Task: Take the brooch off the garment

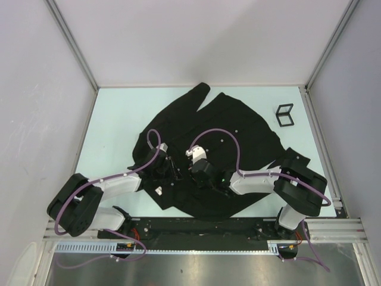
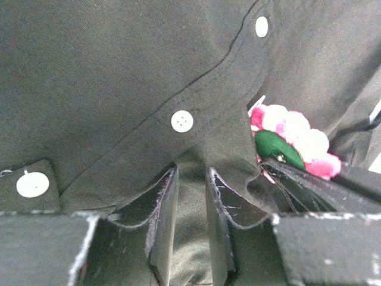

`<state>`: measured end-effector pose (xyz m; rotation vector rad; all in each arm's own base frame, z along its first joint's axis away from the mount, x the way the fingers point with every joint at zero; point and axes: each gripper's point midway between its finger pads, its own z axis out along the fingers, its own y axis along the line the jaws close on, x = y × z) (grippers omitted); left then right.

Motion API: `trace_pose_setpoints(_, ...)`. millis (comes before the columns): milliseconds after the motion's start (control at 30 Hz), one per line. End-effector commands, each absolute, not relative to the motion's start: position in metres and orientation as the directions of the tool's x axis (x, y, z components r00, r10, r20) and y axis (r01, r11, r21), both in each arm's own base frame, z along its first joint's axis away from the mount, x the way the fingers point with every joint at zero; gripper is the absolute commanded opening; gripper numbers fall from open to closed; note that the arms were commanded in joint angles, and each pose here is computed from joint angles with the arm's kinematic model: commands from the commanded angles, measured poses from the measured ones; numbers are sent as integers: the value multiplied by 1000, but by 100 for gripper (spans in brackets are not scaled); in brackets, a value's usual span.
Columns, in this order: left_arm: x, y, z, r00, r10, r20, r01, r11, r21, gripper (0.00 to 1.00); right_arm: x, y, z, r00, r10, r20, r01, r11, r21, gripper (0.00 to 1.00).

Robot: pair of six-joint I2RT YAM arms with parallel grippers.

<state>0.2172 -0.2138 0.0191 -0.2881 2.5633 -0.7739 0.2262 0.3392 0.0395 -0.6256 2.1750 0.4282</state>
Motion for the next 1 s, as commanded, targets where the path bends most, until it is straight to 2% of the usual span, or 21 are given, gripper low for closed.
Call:
trace_pose_setpoints(0,216,-190,0,-865,-354,-355,-143,853,-502,31,236,307,51,-475,-405,-781,-492,858,-146,0)
trace_pose_setpoints(167,214,-188,0,-868,-340,-362,-127,857,-500,30,238,295,67,-462,-401,-791,-466,869,-168,0)
trace_pose_setpoints(300,209,-189,11,-877,-309,-369,-86,855,-511,31,244,304,92,-477,-305,-824,-498,867,-33,0)
trace_pose_setpoints(400,212,-196,35,-866,-280,-414,-9,838,-546,34,249,319,114,-502,-208,-839,-568,811,139,1)
trace_pose_setpoints(500,216,-206,73,-840,-252,-481,99,800,-592,46,247,333,127,-543,-160,-824,-660,688,301,2)
trace_pose_setpoints(533,217,-209,91,-820,-251,-515,145,779,-610,55,230,345,127,-574,-188,-797,-721,577,383,2)
trace_pose_setpoints(600,216,-217,116,-801,-226,-555,226,744,-629,64,225,349,134,-593,-180,-785,-750,479,457,2)
trace_pose_setpoints(633,215,-220,127,-789,-220,-574,263,723,-638,69,210,354,139,-600,-204,-774,-777,381,502,3)
trace_pose_setpoints(667,213,-223,141,-771,-218,-599,308,695,-650,71,202,356,139,-605,-218,-766,-783,337,522,3)
trace_pose_setpoints(767,201,-238,174,-738,-210,-642,439,572,-693,71,180,357,143,-595,-252,-763,-804,196,562,2)
trace_pose_setpoints(833,194,-247,187,-725,-222,-652,498,485,-719,64,169,358,152,-595,-251,-763,-802,117,586,2)
trace_pose_setpoints(967,187,-246,194,-715,-258,-650,512,439,-738,57,159,352,162,-587,-221,-779,-805,61,590,2)
